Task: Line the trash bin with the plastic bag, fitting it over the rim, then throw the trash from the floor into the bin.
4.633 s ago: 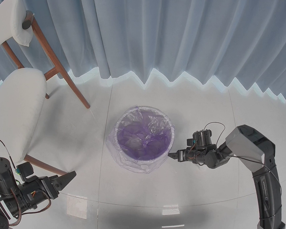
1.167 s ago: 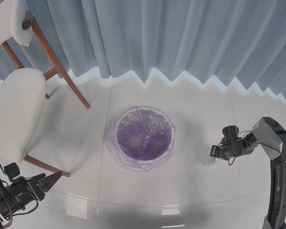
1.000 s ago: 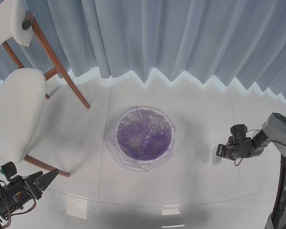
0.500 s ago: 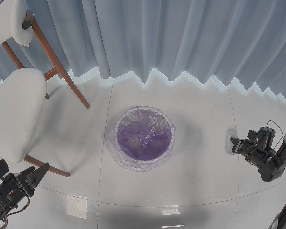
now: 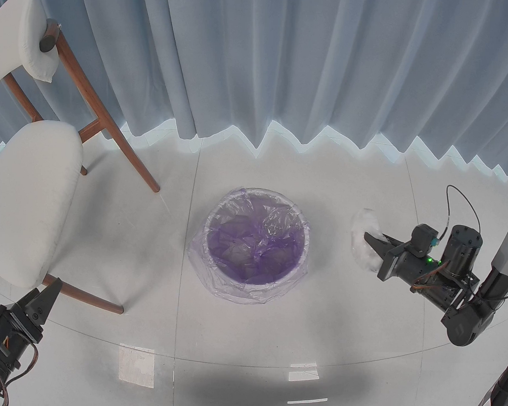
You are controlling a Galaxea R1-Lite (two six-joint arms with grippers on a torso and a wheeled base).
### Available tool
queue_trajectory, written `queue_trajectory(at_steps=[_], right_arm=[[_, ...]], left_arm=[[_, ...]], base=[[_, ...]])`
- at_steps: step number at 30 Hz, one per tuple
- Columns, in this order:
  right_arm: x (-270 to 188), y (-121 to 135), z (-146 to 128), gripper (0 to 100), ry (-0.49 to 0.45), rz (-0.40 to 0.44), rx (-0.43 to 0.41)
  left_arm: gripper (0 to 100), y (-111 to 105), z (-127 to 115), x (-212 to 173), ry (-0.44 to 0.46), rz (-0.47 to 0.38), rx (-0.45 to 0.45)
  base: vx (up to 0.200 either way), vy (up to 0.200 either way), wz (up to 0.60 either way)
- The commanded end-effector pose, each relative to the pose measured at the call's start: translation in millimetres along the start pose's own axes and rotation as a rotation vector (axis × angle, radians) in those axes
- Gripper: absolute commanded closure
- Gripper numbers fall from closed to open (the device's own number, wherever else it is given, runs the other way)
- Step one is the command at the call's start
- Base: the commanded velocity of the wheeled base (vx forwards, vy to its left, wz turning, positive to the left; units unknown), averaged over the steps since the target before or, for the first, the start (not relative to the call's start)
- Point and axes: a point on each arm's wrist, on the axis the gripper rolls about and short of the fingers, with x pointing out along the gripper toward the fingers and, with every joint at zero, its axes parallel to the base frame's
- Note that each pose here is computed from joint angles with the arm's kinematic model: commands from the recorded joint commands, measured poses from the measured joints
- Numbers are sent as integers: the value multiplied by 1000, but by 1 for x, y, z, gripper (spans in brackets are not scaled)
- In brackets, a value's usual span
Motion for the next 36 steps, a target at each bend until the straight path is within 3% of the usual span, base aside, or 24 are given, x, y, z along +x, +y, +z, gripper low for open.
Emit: queue_trajectory(at_steps=[1, 10, 22, 28, 36], right_arm=[[39, 30, -12, 100, -5, 137, -36], [92, 56, -23, 100, -53, 227, -61], [138, 79, -45, 100, -37, 290, -78], [152, 77, -67, 100, -10, 286, -103], [172, 67, -70, 100, -58, 258, -112]], left_arm=[[0, 3, -3, -12, -41, 29, 0], [0, 4, -3, -14, -59, 55, -1], [0, 7, -5, -15, -47, 96, -6], [0, 8, -5, -15, -49, 107, -7], [0, 8, -5, -14, -49, 110, -6]], base=[[0, 0, 0], [0, 0, 0], [0, 0, 0], [0, 0, 0], [0, 0, 0]])
